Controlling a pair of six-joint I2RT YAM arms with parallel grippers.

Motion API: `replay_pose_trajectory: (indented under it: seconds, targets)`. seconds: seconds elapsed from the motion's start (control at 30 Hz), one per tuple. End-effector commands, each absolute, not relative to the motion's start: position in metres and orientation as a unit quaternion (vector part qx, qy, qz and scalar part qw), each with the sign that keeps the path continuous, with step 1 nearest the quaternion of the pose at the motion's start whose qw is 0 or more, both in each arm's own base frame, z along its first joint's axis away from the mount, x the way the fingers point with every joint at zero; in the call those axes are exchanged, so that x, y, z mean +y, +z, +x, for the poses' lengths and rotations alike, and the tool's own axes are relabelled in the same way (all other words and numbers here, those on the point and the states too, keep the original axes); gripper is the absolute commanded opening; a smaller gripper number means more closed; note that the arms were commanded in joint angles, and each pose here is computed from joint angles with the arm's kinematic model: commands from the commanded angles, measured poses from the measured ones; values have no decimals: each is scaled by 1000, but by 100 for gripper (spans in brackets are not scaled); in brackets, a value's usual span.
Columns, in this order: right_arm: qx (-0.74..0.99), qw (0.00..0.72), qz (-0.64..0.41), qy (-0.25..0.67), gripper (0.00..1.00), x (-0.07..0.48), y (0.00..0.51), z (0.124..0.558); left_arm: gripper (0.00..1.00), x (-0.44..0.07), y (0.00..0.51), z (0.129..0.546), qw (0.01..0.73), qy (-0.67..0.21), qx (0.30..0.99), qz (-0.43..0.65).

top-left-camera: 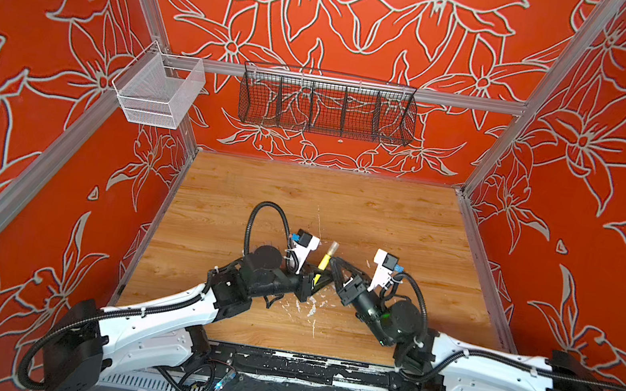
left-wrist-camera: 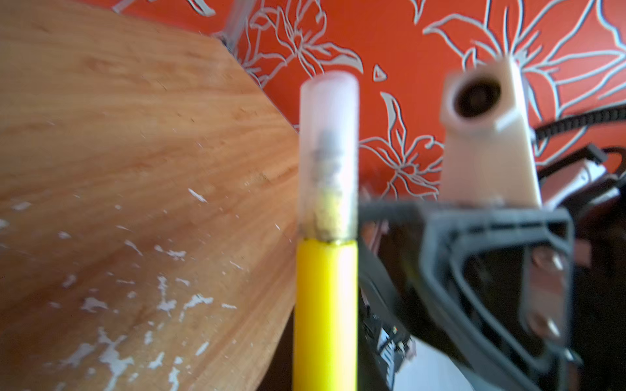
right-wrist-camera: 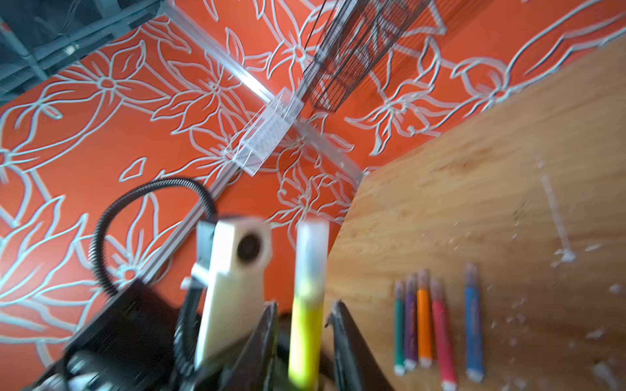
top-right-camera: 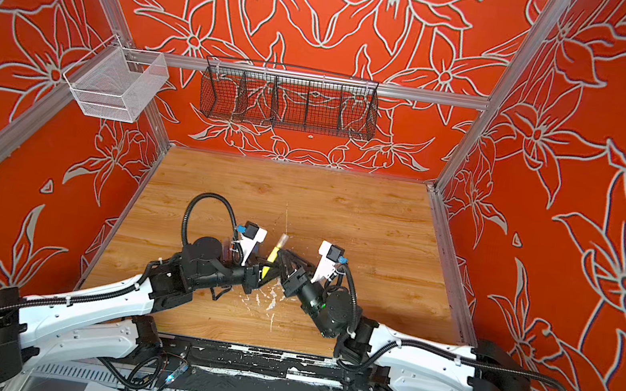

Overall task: Insert the pens into the pen caps
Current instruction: 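Press the cap down onto the yellow marker with the right gripper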

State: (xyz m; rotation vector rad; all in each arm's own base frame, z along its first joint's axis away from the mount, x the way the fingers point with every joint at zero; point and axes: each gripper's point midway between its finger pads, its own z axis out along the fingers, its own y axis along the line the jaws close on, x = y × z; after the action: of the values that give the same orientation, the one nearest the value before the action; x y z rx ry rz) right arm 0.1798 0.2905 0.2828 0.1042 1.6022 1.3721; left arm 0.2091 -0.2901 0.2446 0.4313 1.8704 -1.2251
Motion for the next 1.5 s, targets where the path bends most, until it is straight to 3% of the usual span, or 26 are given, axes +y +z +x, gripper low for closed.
replay_pose_trajectory:
  seconds: [0.0, 0.3, 0.57, 1.17, 1.47]
  targets:
    - [690, 493, -4, 530, 42, 280, 274, 169, 0, -280, 271, 215, 483, -466, 716, 193]
    - [661, 520, -15, 541, 53, 249, 313, 160, 0, -278, 250, 191, 479, -439, 705, 284]
    - [665, 510, -52, 543, 56, 278, 331, 159, 0, -280, 240, 175, 464, -442, 696, 323]
    - [698, 492, -58, 516, 47, 317, 330, 183, 0, -277, 238, 164, 467, -448, 685, 335]
    - [699, 487, -64, 520, 27, 324, 334, 187, 0, -278, 238, 163, 467, -449, 683, 337]
